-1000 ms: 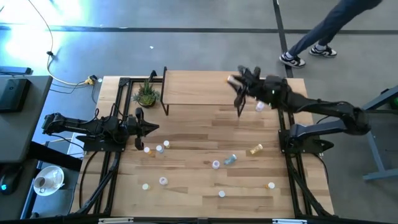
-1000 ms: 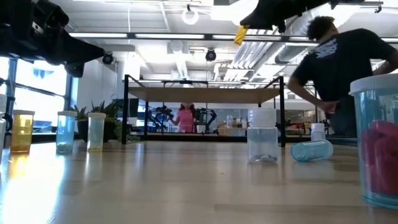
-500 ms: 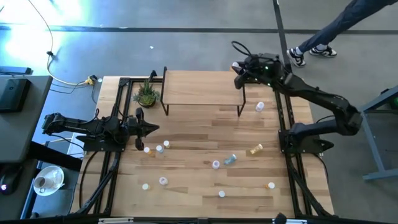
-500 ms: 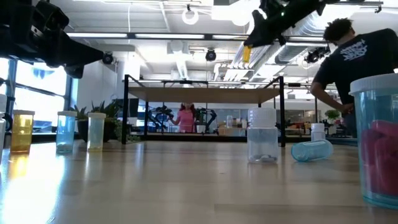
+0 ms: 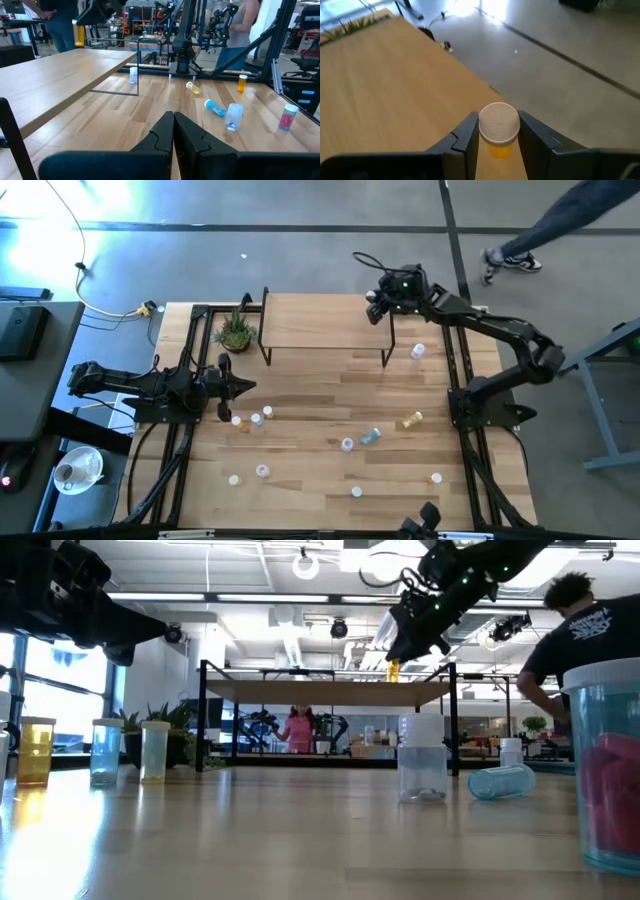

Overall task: Pick and place medicine bottles onto shelf by color
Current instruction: Put the middle orange pill bottle on the shelf

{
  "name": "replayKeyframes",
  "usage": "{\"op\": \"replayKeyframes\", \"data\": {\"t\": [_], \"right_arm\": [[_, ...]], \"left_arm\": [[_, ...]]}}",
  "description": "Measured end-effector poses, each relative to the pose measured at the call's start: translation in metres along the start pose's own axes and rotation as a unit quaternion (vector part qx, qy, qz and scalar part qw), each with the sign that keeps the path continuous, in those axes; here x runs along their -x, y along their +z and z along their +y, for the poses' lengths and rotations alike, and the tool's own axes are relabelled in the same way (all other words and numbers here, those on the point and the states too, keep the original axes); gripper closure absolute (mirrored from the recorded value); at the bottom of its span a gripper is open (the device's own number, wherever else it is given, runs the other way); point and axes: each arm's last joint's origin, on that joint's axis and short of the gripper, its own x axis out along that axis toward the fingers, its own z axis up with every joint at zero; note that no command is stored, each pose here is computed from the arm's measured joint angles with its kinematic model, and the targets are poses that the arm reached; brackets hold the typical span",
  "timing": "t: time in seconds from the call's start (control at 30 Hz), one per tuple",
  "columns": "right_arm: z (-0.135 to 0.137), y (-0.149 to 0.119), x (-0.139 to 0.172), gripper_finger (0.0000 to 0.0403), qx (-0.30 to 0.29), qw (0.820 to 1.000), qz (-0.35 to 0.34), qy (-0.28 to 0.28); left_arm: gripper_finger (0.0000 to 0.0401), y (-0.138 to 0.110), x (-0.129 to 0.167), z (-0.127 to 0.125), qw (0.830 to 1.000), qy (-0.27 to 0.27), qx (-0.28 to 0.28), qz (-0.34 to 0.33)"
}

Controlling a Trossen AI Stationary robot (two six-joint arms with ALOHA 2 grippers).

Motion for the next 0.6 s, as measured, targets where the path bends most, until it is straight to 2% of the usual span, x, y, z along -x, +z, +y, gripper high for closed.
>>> {"op": "replayKeyframes", "data": {"t": [0.17, 0.6], "right_arm": [[-0.0003, -0.0062, -0.0048, 0.0304, -0.004, 1.000, 0.027, -0.001], [-0.0004, -0.0082, -0.0045, 0.0304, -0.004, 0.999, 0.039, -0.002]], "left_arm": [[0.0400, 0.0000, 0.0000, 0.0000, 1.000, 0.000, 0.003, 0.000], [0.0400, 0.0000, 0.0000, 0.0000, 1.000, 0.000, 0.004, 0.000]]}}
